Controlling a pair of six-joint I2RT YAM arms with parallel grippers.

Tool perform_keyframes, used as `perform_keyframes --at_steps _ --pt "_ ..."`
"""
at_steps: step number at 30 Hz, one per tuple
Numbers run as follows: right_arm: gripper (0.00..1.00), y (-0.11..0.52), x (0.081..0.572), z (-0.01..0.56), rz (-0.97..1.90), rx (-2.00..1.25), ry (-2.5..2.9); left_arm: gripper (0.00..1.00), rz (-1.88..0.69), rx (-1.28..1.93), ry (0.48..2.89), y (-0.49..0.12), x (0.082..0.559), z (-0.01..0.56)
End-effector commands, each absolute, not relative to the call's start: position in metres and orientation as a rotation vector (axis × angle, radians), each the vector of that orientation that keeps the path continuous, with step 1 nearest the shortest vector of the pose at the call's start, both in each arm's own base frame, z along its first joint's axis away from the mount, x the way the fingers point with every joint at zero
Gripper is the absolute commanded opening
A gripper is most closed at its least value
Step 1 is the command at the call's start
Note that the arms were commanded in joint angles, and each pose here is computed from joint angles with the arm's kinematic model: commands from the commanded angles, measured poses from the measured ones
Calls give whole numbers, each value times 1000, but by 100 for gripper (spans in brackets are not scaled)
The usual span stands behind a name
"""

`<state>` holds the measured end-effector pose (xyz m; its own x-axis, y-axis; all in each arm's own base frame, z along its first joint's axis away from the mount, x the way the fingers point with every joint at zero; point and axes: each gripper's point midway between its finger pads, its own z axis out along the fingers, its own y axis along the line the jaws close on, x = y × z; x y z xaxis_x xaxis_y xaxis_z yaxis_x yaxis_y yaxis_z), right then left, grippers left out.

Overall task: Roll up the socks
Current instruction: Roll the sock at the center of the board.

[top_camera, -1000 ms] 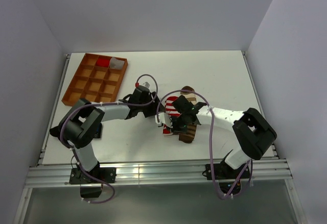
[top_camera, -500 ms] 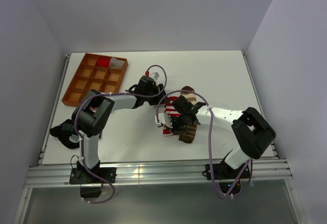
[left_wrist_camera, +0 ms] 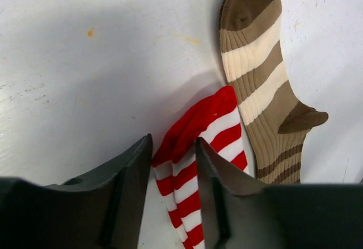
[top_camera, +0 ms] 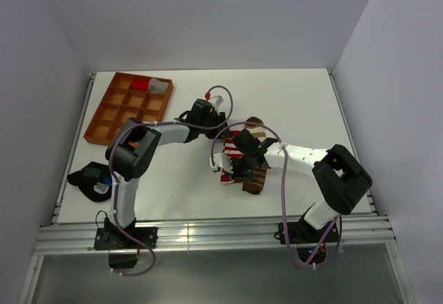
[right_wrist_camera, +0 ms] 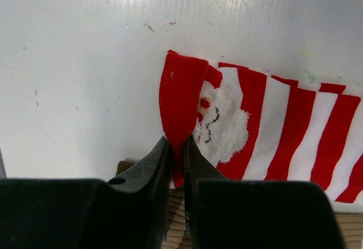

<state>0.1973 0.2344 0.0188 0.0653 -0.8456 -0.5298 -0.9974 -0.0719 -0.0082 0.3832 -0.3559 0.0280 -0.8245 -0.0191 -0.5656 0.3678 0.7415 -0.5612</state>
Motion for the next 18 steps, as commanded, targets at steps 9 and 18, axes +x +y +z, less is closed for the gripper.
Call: perform_keyframes --at_steps 9,18 --pt "4 238 206 24 541 -1949 1850 0 -758 69 2674 -298 344 -44" --pt "4 245 197 27 673 -1967 1923 0 -587 -173 2617 -242 360 -21"
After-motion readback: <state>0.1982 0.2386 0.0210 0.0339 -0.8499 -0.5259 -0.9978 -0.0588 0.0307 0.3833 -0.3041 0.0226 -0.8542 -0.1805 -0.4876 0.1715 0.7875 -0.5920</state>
